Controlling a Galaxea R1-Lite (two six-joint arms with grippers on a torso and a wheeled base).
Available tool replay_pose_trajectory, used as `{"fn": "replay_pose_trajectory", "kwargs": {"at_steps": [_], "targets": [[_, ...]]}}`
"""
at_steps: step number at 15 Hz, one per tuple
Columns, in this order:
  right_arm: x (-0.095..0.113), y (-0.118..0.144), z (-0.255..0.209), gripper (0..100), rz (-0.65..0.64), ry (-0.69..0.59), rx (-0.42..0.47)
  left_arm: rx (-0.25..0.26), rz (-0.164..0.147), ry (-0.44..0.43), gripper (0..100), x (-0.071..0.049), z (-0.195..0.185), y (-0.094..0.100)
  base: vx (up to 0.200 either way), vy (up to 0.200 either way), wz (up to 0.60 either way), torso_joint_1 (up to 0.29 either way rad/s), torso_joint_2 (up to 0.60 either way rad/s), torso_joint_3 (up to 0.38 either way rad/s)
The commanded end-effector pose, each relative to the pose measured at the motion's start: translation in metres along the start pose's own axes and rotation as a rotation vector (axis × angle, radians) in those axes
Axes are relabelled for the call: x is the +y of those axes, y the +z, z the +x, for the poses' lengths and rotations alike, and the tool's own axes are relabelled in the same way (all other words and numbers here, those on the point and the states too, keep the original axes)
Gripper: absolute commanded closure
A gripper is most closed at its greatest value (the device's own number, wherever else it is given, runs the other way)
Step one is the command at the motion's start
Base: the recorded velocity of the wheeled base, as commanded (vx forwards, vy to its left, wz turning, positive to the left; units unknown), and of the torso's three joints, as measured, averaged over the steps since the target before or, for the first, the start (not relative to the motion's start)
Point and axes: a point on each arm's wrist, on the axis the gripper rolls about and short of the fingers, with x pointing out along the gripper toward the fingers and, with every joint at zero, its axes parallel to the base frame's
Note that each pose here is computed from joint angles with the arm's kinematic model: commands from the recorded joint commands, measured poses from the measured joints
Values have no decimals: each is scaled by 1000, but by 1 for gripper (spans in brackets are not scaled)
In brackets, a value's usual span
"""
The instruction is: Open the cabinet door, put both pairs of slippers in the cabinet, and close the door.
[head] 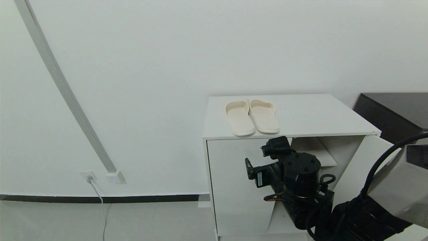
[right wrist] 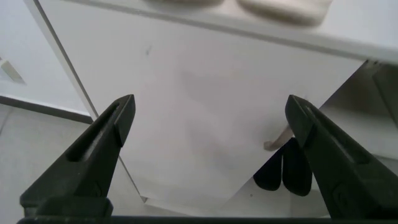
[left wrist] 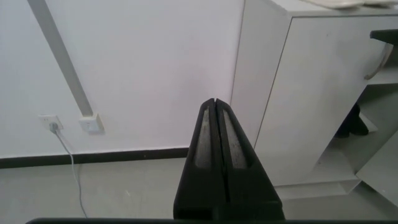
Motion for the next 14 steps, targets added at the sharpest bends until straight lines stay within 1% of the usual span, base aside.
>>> {"fn": "replay_pose_trajectory", "kwargs": {"at_steps": [1, 3, 6, 8, 10, 12, 14], "targets": [[0, -2, 0, 0, -1, 1, 4, 1, 0, 0, 100, 0, 0, 0, 0, 0, 0, 232, -554, -330], [0, -2, 1, 0, -1, 9, 7, 3, 4, -3, 100, 0, 0, 0, 0, 0, 0, 256, -579, -330], [0, -4, 3, 0, -2, 17, 9, 3, 1, -1, 100, 0, 0, 0, 0, 0, 0, 253, -583, -334], [-8, -13, 11, 0, -9, -6, 30, 3, 1, -1, 100, 0, 0, 0, 0, 0, 0, 210, -444, -249], [-11, -18, 20, 0, -5, 14, 19, 3, 3, 0, 100, 0, 0, 0, 0, 0, 0, 178, -386, -210], [-9, -10, 32, 0, 7, 6, -14, 1, 4, -1, 100, 0, 0, 0, 0, 0, 0, 178, -371, -205], [-13, 3, 45, 0, 12, -18, 0, 3, 4, -1, 100, 0, 0, 0, 0, 0, 0, 161, -351, -195]]}}
